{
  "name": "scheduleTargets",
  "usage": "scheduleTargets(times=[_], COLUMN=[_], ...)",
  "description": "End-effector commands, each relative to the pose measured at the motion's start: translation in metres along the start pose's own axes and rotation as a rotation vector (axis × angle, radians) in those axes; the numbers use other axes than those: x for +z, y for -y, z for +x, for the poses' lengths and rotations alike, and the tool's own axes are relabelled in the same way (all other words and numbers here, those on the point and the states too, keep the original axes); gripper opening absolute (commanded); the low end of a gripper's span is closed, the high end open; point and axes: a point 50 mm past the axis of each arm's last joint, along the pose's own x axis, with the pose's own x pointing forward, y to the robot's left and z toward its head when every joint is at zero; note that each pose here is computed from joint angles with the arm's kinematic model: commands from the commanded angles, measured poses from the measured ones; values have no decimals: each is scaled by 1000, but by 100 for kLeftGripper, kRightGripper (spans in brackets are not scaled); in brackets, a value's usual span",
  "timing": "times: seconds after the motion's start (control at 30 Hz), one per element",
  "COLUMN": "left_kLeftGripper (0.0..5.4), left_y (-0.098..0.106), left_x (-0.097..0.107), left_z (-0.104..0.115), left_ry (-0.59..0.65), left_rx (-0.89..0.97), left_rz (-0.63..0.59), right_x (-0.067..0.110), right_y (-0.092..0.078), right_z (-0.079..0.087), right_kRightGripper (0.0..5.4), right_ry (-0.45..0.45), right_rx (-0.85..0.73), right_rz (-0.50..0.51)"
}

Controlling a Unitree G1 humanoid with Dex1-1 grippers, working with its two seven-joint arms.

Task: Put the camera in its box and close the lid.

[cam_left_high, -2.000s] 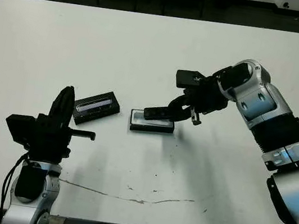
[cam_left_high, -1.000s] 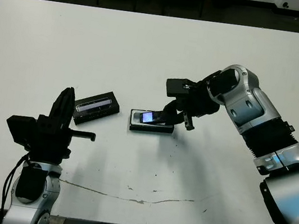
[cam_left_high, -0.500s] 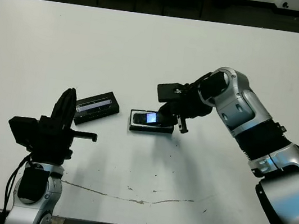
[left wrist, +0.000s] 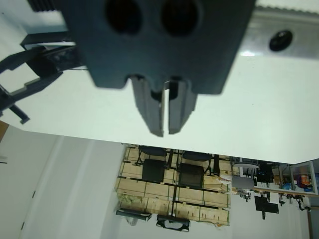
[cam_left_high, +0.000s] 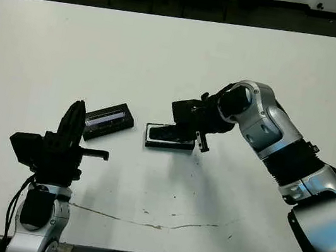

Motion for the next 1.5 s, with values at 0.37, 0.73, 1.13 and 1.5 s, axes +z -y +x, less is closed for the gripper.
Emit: scheduleTargets(times=[0.37, 0.73, 1.13, 1.5], left_kLeftGripper=[0, 0, 0, 0], left_y=[-2, -2, -5, -19], left_x=[-6, -6, -5, 20], left_z=[-2, -3, -2, 9], left_ry=[-26, -29, -25, 48], left_rx=[11, 10, 7, -41], left_rz=[12, 11, 33, 104], right_x=[-20, -39, -74, -77], right_y=[8, 15, -1, -83], right_z=[-18, -48, -101, -84], right_kRightGripper=[199, 388, 539, 399], right_ry=[196, 240, 573, 585], right_rx=[18, -143, -628, -997], right_rz=[188, 249, 520, 697])
